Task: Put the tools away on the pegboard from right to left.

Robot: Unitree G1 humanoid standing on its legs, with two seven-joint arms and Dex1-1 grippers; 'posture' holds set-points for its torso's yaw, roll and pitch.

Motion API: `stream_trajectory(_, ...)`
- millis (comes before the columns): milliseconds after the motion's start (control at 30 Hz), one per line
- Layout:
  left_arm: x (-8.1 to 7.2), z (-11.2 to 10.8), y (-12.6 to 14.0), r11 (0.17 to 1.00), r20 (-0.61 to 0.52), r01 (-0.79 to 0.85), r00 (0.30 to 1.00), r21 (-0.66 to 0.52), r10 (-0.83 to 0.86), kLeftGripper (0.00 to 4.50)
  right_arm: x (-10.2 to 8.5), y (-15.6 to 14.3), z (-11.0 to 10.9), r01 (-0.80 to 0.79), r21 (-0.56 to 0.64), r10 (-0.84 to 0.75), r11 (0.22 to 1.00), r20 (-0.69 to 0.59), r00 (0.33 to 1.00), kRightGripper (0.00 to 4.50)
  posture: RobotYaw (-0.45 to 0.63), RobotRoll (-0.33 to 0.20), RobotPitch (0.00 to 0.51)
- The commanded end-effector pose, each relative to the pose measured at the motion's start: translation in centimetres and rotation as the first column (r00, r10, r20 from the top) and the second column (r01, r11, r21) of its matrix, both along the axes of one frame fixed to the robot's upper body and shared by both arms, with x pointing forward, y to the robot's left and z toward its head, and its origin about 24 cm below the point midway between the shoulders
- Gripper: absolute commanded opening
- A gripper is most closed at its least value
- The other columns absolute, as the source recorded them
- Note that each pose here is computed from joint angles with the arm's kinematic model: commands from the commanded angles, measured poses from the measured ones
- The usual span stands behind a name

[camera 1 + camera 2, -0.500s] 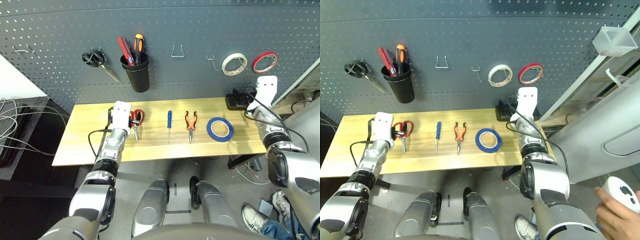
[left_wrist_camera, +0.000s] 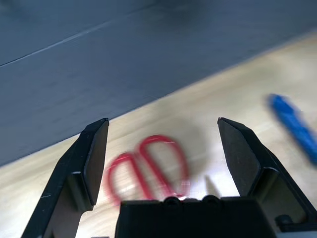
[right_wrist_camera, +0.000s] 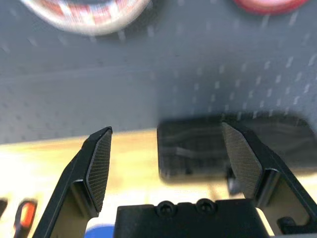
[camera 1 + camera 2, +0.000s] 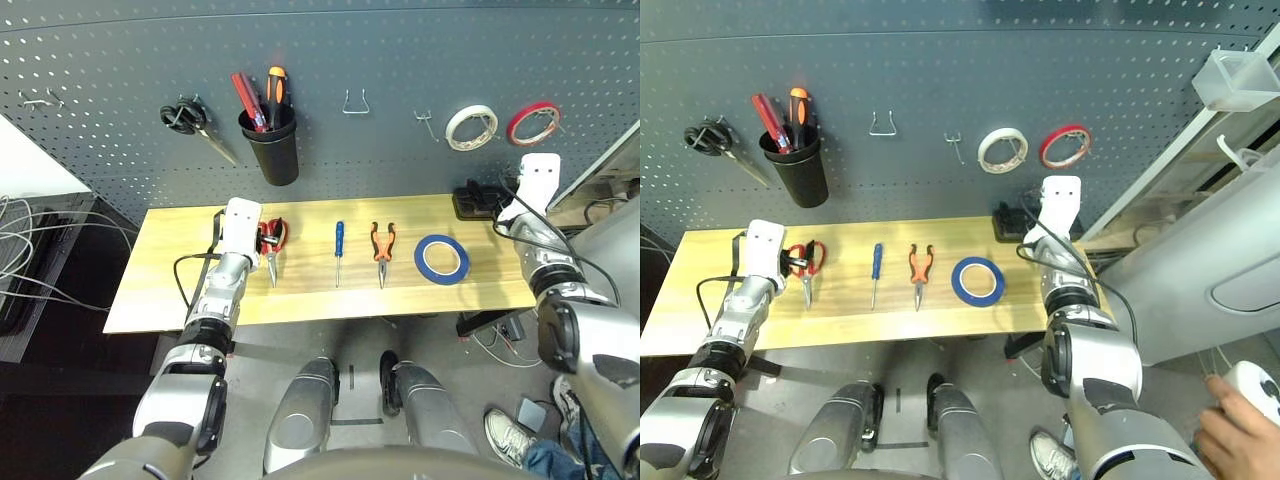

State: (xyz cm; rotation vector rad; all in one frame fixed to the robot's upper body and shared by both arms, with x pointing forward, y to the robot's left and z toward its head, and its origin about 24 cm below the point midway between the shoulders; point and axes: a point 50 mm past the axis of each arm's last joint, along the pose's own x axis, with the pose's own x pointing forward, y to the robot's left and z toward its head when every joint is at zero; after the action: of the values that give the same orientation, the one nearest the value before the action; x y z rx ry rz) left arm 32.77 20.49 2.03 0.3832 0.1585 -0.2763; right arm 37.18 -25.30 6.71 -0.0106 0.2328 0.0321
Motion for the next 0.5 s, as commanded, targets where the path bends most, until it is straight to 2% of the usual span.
stream_trajectory(33,-0.4,-0.4,-1.3,0.992,-0.024,0.115,0.993,0.048,-0.114,4.49,-0.9,0.8,-2.5,-0.062,-0.033,0.056,0.998,-0.158,0.986,4.50,0.12,0.000,0.187)
stream_trajectory(267,-1.0,-1.2,-3.1,0.983,-0.039,0.182,0.983,0.031,-0.181,4.49,-2.1,1.9,-5.0,-0.124,-0.048,0.106,0.991,-0.276,0.955,4.50,0.12,0.000,0.211)
stream_trajectory(500,-1.9,-1.7,-4.3,0.964,-0.058,0.264,0.964,0.044,-0.261,4.49,-3.4,1.3,-6.7,-0.108,-0.098,0.065,0.989,-0.366,0.928,4.50,0.11,0.000,0.260)
